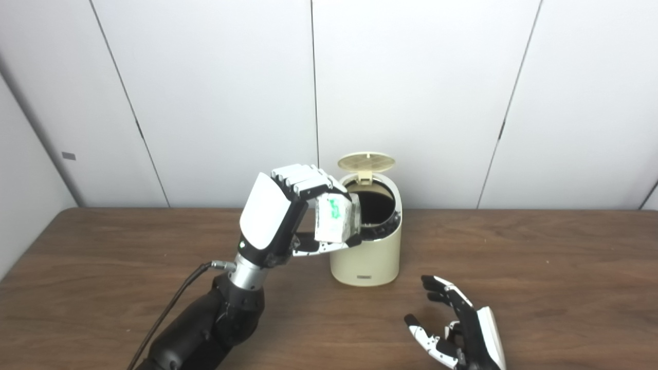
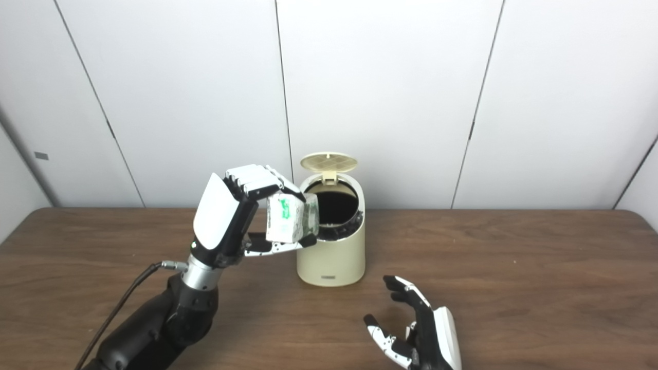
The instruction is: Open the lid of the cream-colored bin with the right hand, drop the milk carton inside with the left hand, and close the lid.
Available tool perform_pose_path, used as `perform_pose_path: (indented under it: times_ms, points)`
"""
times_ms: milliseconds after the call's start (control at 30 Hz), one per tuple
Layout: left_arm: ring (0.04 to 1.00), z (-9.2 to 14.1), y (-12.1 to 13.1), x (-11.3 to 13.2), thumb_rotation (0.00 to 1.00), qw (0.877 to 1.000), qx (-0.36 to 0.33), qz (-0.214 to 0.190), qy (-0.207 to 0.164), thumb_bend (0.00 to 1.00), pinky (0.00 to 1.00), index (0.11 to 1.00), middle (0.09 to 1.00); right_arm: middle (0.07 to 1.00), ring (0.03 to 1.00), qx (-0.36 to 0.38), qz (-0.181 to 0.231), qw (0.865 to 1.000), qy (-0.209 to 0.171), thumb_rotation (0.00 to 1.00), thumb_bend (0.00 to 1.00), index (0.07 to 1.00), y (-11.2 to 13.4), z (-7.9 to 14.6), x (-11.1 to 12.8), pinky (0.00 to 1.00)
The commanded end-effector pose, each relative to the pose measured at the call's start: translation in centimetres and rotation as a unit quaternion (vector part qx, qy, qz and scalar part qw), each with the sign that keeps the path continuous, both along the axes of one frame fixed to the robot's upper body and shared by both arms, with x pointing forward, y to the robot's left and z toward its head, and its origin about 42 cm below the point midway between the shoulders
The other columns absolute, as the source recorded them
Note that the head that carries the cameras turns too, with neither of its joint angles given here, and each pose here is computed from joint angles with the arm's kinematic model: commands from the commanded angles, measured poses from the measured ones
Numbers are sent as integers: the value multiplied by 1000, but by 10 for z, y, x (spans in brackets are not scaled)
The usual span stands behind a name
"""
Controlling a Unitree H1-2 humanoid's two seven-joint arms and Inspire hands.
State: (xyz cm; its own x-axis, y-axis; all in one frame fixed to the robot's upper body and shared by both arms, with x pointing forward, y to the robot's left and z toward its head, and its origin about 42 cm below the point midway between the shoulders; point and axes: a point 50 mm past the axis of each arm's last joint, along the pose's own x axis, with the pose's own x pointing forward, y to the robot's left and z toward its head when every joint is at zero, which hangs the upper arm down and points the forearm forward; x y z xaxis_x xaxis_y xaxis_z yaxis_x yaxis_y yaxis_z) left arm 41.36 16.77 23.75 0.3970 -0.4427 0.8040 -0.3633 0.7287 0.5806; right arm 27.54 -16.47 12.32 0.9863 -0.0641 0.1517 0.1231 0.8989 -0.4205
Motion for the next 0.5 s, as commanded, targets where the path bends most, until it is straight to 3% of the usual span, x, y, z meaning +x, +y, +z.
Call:
perform_pose_path:
  times_ms: [0,133,333,467]
  points:
    - [482,33,-1,11,0,998,-7,-10,-69,504,398,457,477,778,756,6,11,1000,16,147,243,768,7,-10,-2,657]
    - [485,31,-5,19,0,996,23,-9,-86,504,416,459,475,778,755,3,12,1000,19,152,241,771,8,-9,-3,655]
    - [486,27,-11,31,0,996,42,-5,-79,503,431,466,473,785,759,8,16,1000,17,115,242,770,11,-11,-3,655]
    - [487,24,-12,38,0,995,55,4,-79,503,428,466,471,790,762,6,18,999,26,148,236,775,13,-10,-3,657]
